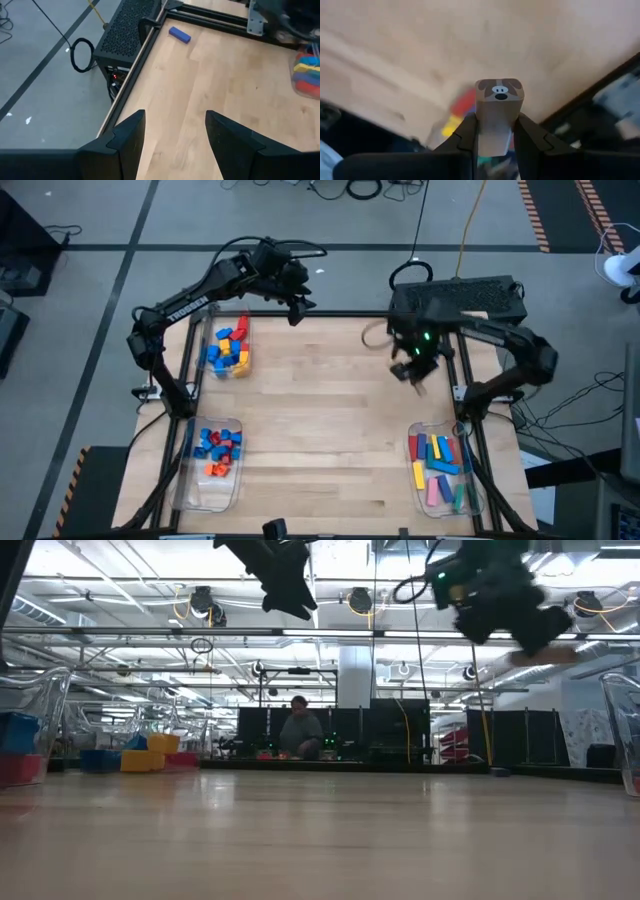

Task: Sort blocks by size
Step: Put the brown rectangular block into the bottom right transparent bin

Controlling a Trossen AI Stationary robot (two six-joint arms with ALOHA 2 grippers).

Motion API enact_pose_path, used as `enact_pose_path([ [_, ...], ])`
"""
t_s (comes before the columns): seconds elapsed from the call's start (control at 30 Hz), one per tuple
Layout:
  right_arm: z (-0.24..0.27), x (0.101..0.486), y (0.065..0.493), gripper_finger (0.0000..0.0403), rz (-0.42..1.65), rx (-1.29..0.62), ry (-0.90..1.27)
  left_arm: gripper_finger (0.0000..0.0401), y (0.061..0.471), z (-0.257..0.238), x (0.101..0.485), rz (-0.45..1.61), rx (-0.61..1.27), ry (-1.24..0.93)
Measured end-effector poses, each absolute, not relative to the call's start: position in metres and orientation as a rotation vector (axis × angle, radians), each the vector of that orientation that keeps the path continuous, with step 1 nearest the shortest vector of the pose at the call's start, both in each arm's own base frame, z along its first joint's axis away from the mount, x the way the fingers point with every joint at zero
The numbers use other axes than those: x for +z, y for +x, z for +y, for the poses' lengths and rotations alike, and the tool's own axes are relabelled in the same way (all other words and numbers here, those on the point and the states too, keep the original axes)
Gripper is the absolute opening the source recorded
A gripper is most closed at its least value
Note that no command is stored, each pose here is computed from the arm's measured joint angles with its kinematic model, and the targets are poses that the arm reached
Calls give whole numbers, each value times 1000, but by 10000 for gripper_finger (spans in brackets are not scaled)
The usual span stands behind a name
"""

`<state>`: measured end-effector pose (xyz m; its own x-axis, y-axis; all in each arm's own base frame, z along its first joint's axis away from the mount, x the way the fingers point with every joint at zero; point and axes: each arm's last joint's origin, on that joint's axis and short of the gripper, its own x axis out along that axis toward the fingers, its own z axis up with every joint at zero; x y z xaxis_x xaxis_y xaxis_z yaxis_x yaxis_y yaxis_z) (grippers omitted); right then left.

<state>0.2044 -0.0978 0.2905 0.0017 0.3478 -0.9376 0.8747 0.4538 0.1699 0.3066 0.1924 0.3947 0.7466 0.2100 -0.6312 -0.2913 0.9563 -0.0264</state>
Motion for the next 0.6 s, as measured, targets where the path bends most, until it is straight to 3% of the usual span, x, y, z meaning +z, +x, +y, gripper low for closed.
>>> enact_pose_path([
  [0.27,-21,268,177,66,1760,-496,1088,208,313,186,397,645,272,-156],
  [0.5,13,258,168,67,1806,-518,1095,208,317,178,397,639,257,-154],
  [0.6,19,250,170,103,1790,-596,1145,208,320,176,399,618,262,-180],
])
